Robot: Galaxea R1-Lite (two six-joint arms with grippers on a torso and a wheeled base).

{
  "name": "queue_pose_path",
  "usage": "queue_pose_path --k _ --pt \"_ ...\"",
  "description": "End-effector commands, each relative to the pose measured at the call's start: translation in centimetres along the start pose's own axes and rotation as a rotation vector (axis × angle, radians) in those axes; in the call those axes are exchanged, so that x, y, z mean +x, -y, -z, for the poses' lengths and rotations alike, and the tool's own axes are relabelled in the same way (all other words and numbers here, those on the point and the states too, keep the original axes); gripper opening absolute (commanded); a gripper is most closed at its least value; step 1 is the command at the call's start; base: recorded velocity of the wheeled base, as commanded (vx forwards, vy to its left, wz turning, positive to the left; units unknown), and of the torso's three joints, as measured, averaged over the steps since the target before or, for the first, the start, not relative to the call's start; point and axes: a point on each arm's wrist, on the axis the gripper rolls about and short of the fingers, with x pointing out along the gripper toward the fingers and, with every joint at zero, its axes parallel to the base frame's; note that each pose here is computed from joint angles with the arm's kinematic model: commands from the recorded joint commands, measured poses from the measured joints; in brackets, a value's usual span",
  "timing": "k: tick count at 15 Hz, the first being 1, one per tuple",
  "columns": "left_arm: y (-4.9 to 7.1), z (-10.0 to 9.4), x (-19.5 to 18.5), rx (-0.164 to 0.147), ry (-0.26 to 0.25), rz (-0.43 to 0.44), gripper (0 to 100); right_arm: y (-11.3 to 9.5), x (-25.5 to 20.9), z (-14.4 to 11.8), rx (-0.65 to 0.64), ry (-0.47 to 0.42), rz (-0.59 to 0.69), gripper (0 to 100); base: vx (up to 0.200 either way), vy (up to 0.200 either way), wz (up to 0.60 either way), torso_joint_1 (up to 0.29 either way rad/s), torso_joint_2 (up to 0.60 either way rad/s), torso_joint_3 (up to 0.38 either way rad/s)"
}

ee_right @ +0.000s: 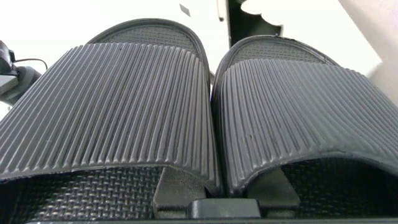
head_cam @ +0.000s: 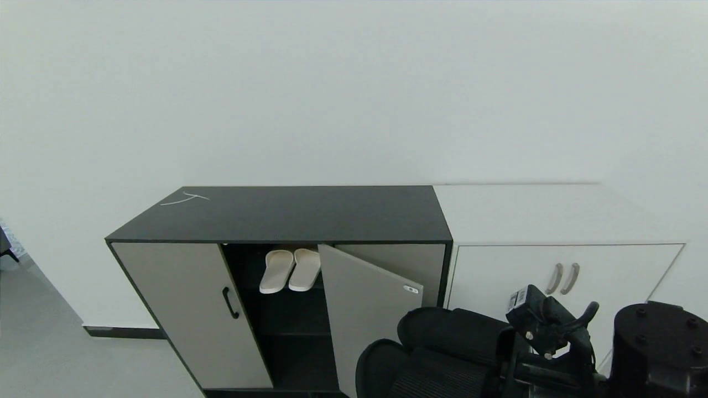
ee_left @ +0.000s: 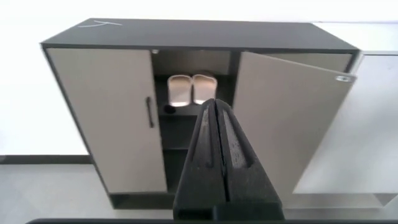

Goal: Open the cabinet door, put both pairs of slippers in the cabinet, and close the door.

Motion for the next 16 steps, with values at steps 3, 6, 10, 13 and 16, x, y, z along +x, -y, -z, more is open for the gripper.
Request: queue_pose_path --k 3,6,10,13,16 --pt "0.0 0.0 0.01 -0.001 -0.002 0.0 0 0.03 0.11 0.12 0.001 -0.006 0.0 0 0.0 0.2 0.0 0.002 0.0 0.002" --pt "0.0 0.0 0.01 -0.002 -0.002 0.0 0 0.06 0.29 0.25 0.002 -0.015 -0.005 0 0.0 0.2 0.0 -0.002 0.0 -0.002" --pt "0.0 -0.02 0.01 -0.002 0.0 0.0 0 0.07 0.29 0.3 0.003 -0.016 -0.005 0 0.0 0.2 0.0 0.002 0.0 0.004" --pt "0.0 0.0 0.01 -0.002 -0.002 0.001 0 0.12 0.45 0.47 0.002 -0.025 -0.003 0 0.0 0.2 0.0 0.002 0.0 0.001" --pt "0.0 0.0 0.01 -0.002 -0.002 0.0 0 0.11 0.43 0.44 0.002 -0.024 -0.004 0 0.0 0.2 0.0 -0.001 0.0 0.001"
